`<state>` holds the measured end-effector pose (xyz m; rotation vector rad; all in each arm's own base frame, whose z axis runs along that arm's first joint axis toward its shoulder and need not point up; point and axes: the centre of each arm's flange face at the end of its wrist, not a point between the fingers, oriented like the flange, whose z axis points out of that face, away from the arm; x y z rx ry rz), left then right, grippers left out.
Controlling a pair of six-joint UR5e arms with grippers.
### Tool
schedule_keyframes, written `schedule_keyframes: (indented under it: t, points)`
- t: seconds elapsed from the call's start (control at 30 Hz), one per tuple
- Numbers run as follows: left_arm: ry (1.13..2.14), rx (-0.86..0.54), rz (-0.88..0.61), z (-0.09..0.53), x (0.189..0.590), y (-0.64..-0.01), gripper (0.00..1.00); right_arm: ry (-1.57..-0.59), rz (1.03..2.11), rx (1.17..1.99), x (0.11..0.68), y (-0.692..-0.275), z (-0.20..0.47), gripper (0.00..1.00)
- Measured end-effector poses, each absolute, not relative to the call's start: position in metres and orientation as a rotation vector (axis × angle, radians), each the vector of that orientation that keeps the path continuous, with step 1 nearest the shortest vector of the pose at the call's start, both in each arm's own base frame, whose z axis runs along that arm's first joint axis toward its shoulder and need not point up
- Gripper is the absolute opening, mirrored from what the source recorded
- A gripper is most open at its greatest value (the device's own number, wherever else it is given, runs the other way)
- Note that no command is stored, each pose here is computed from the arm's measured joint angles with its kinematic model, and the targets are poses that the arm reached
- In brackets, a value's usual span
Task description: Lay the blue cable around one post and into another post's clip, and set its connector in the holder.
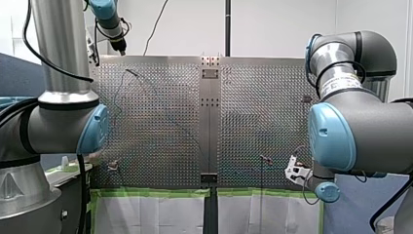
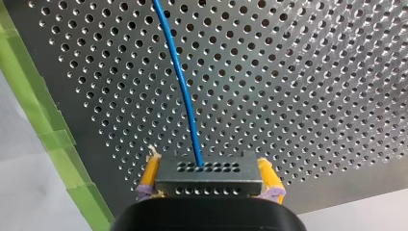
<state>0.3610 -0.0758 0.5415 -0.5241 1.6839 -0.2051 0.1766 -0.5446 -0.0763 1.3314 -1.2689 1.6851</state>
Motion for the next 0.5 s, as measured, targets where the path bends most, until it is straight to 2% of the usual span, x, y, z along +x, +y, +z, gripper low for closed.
schedule_keyframes:
  t: [0.5]
  points:
    - [1.575,-0.359,-0.383,0.563,0.359,-0.108,0.99,-1.266,1.682,1.339,0.178,-0.544,-0.077,0.00]
